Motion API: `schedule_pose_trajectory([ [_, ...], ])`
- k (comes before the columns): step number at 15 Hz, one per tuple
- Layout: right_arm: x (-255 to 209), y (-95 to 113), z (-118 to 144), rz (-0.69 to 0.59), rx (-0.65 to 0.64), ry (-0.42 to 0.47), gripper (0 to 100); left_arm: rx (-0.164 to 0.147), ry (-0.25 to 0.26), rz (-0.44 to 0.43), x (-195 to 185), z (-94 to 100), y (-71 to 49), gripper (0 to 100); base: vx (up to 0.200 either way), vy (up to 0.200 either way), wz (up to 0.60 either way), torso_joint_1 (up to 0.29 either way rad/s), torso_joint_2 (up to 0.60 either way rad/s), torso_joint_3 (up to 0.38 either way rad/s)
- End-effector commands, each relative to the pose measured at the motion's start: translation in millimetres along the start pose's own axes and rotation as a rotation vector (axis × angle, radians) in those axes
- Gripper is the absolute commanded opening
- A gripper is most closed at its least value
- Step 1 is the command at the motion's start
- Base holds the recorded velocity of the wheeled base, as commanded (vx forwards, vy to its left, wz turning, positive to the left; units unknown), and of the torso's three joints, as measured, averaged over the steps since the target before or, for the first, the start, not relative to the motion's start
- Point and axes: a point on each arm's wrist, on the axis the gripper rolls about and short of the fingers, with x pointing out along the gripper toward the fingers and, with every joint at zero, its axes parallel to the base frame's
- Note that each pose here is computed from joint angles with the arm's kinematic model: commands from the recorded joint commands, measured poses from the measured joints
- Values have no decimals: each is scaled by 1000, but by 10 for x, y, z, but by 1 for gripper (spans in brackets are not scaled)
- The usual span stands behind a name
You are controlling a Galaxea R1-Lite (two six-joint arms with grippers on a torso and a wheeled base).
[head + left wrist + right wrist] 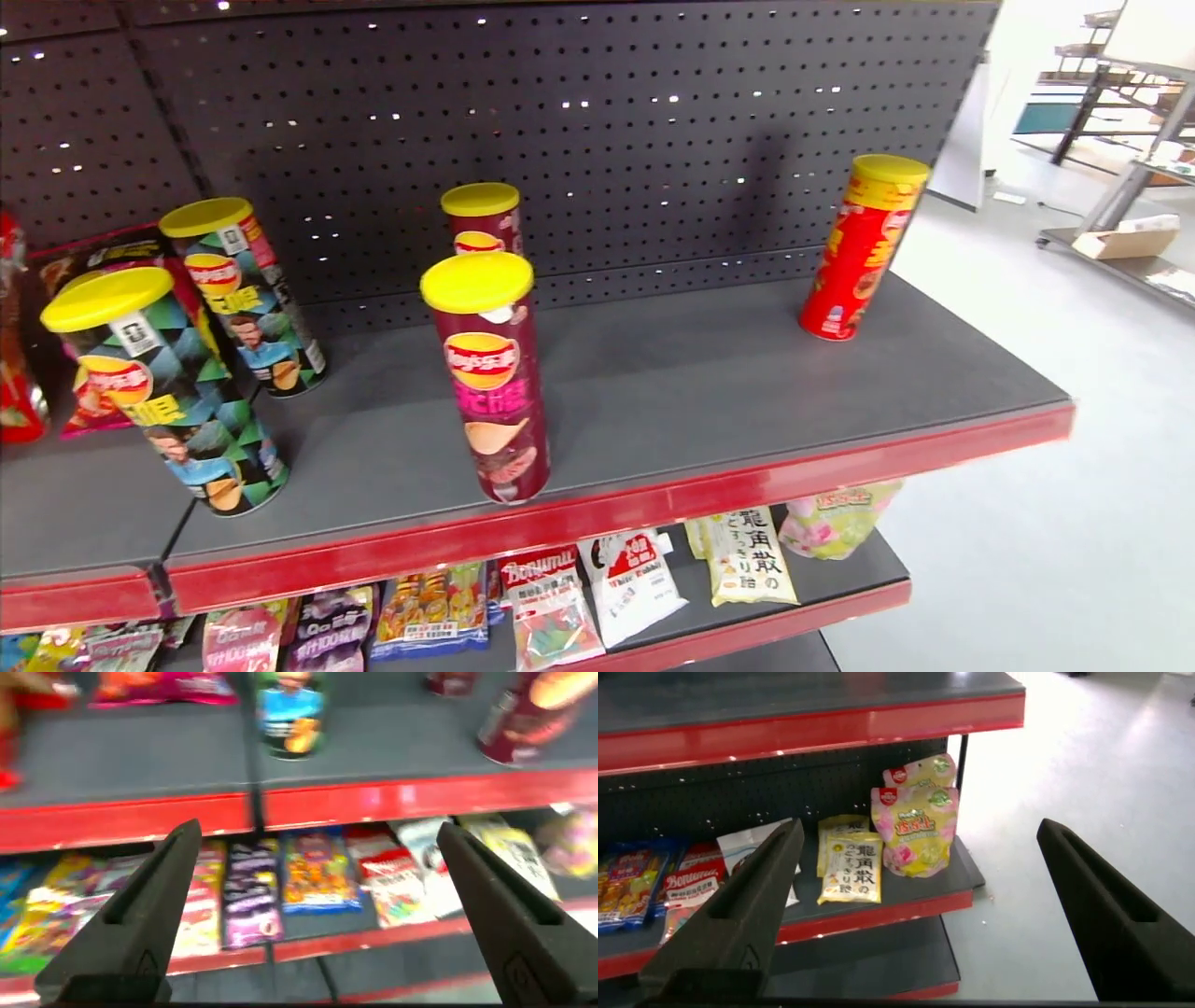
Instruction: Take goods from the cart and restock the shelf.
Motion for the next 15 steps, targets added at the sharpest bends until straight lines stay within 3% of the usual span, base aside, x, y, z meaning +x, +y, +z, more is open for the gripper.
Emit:
schedule_pose_trajectory([
  [1, 1, 0, -5, 0, -1, 1, 100, 0, 4, -2, 4, -16, 1, 100, 0, 0, 600, 12, 2, -2],
  [3, 1, 1, -5, -2, 1, 1, 100, 2, 16, -6, 29, -53, 3, 100, 0, 0, 600, 5, 0, 2],
  [7, 1, 1, -5, 1, 7, 1, 100, 22, 13, -6, 162, -197, 15, 100, 0, 0, 0, 0, 0, 0],
  [10, 1, 5, -5, 23, 1, 1, 100, 60, -55, -43, 364, -434, 28, 100, 0, 0, 0, 0, 0, 0],
  [11, 1, 7, -3, 27, -4, -1, 100, 58, -108, -69, 396, -452, 25, 100, 0, 0, 0, 0, 0, 0],
  [12, 1, 7, -1, 29, -12, -3, 100, 53, -92, -78, 398, -468, 23, 100, 0, 0, 0, 0, 0, 0],
  [13, -27, 10, 245, 56, -22, -60, 100, 56, -86, -84, 398, -475, 22, 100, 0, 0, 0, 0, 0, 0],
  [15, 133, 9, 949, 88, 53, -45, 100, 59, -86, -127, 397, -474, 13, 100, 0, 0, 0, 0, 0, 0],
])
